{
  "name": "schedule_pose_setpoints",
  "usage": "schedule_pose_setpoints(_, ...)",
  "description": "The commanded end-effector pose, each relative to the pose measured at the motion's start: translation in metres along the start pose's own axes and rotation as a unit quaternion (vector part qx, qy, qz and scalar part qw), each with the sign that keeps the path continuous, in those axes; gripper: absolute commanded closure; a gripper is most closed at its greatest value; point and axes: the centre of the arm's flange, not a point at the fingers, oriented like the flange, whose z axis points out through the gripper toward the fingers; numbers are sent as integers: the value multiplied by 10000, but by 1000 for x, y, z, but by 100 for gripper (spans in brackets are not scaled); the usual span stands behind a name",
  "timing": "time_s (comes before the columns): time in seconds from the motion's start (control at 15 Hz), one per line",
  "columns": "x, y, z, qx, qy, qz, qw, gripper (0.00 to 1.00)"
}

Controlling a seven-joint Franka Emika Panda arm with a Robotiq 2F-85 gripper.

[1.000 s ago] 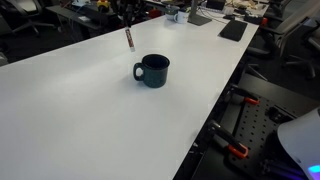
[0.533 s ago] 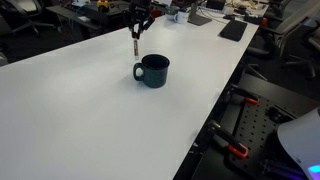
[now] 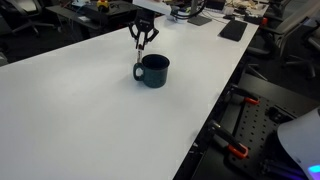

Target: Put the red marker on the table.

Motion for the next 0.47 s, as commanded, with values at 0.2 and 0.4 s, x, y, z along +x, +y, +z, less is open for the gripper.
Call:
schedule_pose_setpoints(0.2,3,-1,2,4,-20,49,10000,53)
schedule_pose_setpoints(0.4,3,-1,1,6,-18,50,10000,53)
